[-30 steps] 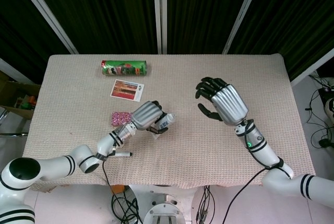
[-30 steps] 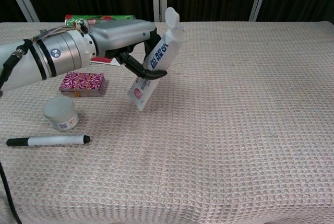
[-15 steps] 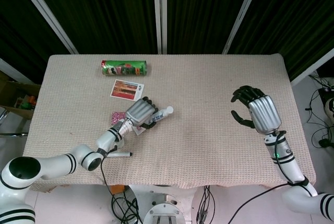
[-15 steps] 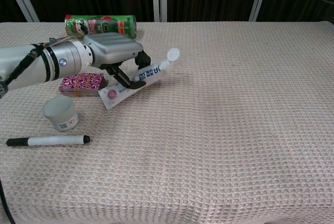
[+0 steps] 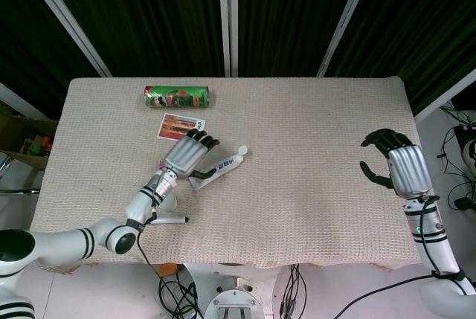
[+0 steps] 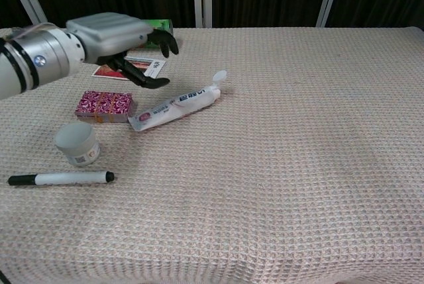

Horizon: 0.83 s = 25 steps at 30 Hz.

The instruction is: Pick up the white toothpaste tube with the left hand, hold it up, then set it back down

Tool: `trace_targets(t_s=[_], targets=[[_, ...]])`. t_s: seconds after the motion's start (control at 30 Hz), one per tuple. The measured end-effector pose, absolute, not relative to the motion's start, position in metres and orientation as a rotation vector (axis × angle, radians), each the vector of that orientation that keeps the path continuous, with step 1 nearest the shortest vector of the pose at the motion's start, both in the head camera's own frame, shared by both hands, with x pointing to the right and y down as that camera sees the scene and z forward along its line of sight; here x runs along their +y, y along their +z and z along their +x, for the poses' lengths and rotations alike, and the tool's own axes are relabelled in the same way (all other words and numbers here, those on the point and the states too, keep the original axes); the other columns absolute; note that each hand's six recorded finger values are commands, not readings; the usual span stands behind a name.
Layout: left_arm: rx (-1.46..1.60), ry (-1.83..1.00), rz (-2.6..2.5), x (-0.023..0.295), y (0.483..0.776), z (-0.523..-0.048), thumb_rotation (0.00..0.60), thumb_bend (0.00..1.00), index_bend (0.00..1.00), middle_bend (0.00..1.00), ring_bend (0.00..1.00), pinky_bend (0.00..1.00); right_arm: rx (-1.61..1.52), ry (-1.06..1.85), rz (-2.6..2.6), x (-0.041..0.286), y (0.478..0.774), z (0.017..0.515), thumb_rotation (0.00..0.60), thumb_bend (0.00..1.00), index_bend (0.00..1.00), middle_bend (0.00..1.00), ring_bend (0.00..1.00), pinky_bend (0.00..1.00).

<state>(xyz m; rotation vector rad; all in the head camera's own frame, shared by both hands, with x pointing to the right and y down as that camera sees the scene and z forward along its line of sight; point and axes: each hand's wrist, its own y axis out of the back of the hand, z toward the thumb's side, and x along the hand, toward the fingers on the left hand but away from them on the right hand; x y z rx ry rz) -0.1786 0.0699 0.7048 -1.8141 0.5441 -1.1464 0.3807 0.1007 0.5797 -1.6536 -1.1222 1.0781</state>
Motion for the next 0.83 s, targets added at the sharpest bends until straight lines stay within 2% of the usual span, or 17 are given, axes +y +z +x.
trace_targets(t_s=[0.03,0.17,0.23,0.37,0.47,0.67,0.83], targets=[[0.602,-1.162,-1.788,0.066,0.696,-0.196,0.315,0.24,0.22,0.24,0.16,0.19,-1.126,1.1,-1.647,0.103,0.577,0.388,0.6,0.24,0.33,0.32,0.2,0.32],[0.787,-1.242,-1.67,0.059,0.665,-0.266,0.318,0.22,0.23,0.24,0.16,0.19,-1.138,1.171,-1.641,0.112,0.568,0.413,0.6,0.25,0.12,0.15,0.03,0.18],[0.873,-1.291,-1.603,0.063,0.649,-0.306,0.32,0.21,0.23,0.24,0.16,0.18,-1.149,1.205,-1.646,0.119,0.563,0.425,0.6,0.26,0.08,0.12,0.0,0.15],[0.982,-1.365,-1.489,0.081,0.619,-0.37,0.317,0.21,0.23,0.24,0.16,0.18,-1.158,1.244,-1.657,0.134,0.558,0.436,0.6,0.27,0.06,0.12,0.0,0.14],[1.013,-1.41,-1.447,0.108,0.605,-0.4,0.318,0.21,0.23,0.24,0.16,0.18,-1.154,1.255,-1.666,0.146,0.558,0.435,0.6,0.27,0.06,0.12,0.0,0.14],[1.056,-1.445,-1.399,0.166,0.583,-0.426,0.359,0.21,0.23,0.24,0.16,0.17,-1.147,1.281,-1.667,0.173,0.563,0.431,0.6,0.28,0.06,0.12,0.0,0.14],[1.044,-1.52,-1.424,0.218,0.573,-0.429,0.359,0.21,0.23,0.24,0.16,0.17,-1.137,1.272,-1.681,0.188,0.565,0.424,0.6,0.28,0.06,0.13,0.0,0.14]])
